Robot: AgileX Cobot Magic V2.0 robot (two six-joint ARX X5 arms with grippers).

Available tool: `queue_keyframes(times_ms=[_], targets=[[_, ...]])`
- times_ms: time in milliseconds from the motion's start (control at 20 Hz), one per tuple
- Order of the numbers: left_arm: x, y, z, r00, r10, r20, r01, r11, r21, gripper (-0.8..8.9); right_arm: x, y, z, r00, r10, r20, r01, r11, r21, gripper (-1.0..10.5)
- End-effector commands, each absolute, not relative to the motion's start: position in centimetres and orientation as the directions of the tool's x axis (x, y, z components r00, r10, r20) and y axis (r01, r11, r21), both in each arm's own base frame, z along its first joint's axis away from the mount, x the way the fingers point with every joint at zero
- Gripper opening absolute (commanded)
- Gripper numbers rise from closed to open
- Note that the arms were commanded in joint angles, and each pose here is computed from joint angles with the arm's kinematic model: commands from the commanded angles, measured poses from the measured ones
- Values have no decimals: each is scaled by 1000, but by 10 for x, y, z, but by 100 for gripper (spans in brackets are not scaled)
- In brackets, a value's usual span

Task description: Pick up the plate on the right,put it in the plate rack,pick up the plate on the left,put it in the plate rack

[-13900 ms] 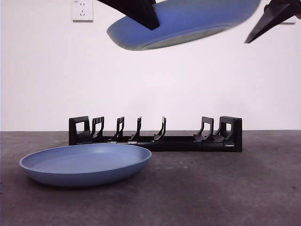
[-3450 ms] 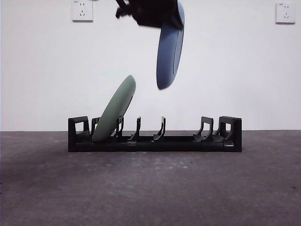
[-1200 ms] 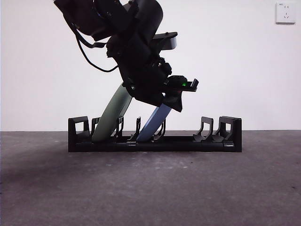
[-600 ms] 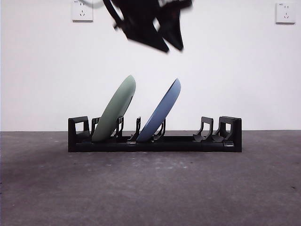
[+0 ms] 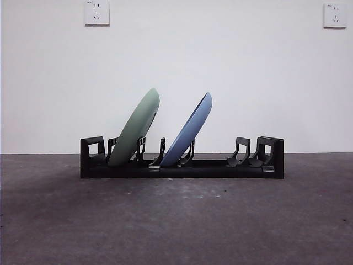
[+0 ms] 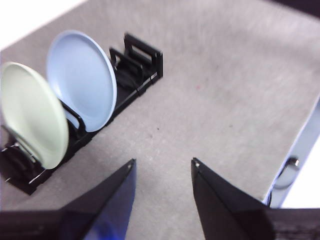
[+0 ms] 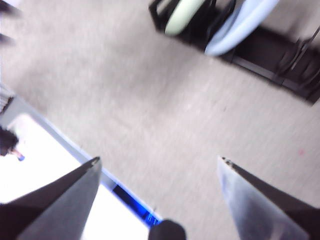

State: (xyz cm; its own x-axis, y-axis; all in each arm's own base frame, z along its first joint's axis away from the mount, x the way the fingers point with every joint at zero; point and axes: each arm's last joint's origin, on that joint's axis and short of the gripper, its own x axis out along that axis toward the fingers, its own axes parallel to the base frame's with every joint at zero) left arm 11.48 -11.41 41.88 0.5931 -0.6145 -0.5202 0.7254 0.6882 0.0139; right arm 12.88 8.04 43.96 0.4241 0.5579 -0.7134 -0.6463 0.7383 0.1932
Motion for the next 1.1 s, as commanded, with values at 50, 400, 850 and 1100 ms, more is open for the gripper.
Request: queue_keyframes(times_ms=[50, 400, 850, 1100], targets=[[103, -103, 424, 601, -634, -486, 722, 692, -9, 183, 132, 82, 428, 386, 542, -747, -653, 732, 194, 268], [93, -93, 426, 601, -634, -488, 722, 692, -9, -8, 132, 82, 424, 368, 532, -762, -665, 724, 184, -16], [95, -95, 425, 599, -631, -493, 722, 692, -9, -4, 136, 82, 427, 458, 475, -752, -618, 778, 115, 2], [95, -95, 425, 598, -631, -494, 722, 692, -9, -4, 138, 80, 427, 504, 408, -761, -579, 814, 53, 2]])
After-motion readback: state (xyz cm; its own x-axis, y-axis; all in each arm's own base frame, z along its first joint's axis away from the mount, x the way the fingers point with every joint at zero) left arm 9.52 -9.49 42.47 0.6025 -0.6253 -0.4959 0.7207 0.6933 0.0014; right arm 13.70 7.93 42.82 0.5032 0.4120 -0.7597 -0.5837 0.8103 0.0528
